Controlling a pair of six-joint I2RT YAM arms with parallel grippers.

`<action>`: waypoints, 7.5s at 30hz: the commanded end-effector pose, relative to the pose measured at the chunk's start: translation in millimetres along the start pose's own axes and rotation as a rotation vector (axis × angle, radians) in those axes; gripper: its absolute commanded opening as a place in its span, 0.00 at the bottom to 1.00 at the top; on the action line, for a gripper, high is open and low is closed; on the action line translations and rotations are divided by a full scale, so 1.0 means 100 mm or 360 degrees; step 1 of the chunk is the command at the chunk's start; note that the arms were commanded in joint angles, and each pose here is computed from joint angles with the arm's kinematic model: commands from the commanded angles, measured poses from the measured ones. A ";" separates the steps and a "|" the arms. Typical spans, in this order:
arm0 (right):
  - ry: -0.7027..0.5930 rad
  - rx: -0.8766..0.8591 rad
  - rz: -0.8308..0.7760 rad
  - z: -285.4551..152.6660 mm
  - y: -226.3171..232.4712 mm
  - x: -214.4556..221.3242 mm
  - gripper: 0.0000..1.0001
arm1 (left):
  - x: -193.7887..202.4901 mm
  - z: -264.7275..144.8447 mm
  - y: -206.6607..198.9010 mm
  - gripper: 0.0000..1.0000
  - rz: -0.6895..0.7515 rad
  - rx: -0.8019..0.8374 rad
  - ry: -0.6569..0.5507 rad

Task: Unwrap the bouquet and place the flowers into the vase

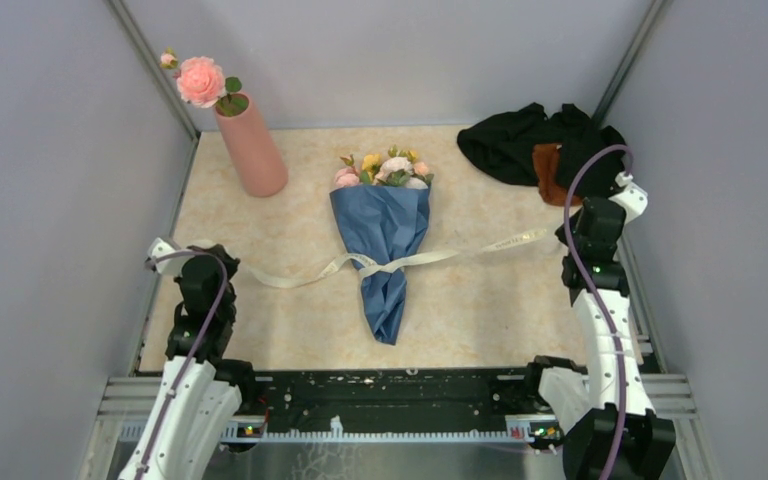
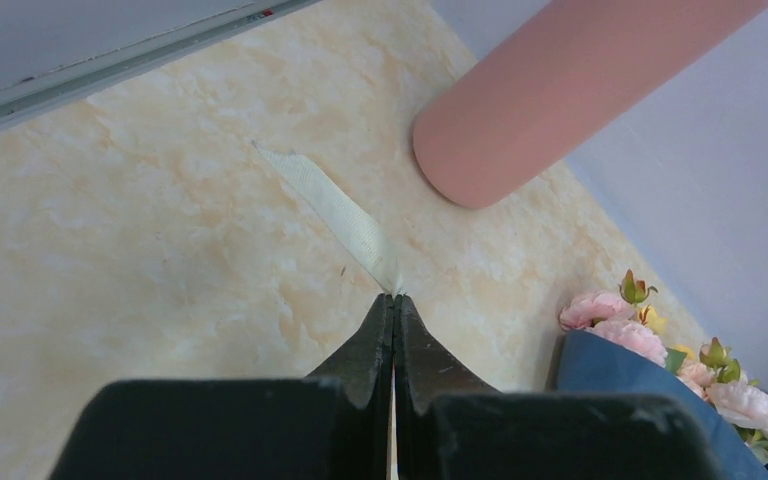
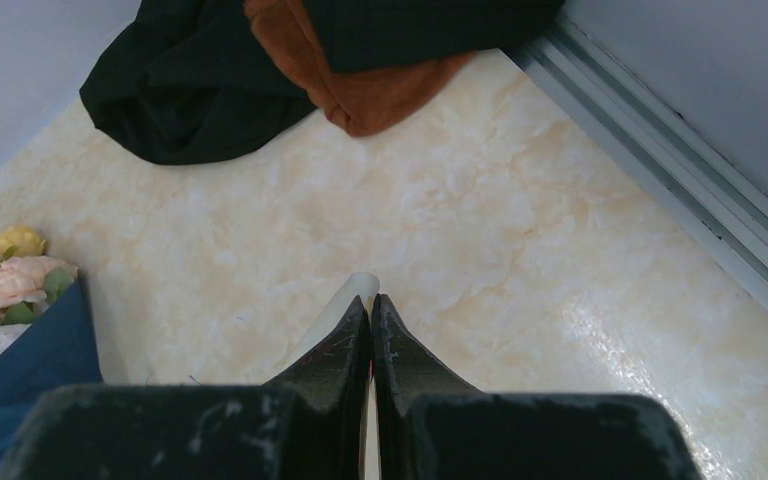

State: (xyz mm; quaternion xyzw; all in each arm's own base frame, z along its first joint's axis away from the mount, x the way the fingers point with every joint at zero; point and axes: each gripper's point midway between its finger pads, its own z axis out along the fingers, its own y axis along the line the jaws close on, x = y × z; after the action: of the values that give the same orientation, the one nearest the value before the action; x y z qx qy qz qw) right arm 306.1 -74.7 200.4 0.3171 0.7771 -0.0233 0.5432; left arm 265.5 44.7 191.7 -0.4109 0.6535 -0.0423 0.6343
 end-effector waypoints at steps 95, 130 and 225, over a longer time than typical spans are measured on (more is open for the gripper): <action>0.0936 -0.1207 -0.1263 -1.30 2.41 2.93 0.23 | 2.82 -0.73 -1.08 0.46 0.0868 0.0779 0.1091; 0.0868 -0.1201 -0.1250 -1.29 2.38 2.92 0.21 | 2.46 -0.84 -1.18 0.00 0.0793 0.0835 0.1043; 0.1223 -0.1339 -0.1068 -1.35 2.30 3.85 0.00 | 1.69 -0.09 -0.24 0.00 0.0790 0.0176 0.0814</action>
State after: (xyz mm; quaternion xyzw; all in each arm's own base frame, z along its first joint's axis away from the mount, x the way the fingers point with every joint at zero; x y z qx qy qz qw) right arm 236.8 368.6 21.9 -0.1981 0.8934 0.2792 0.2908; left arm 296.3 -93.0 74.5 -0.1452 0.8712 -0.0324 0.4679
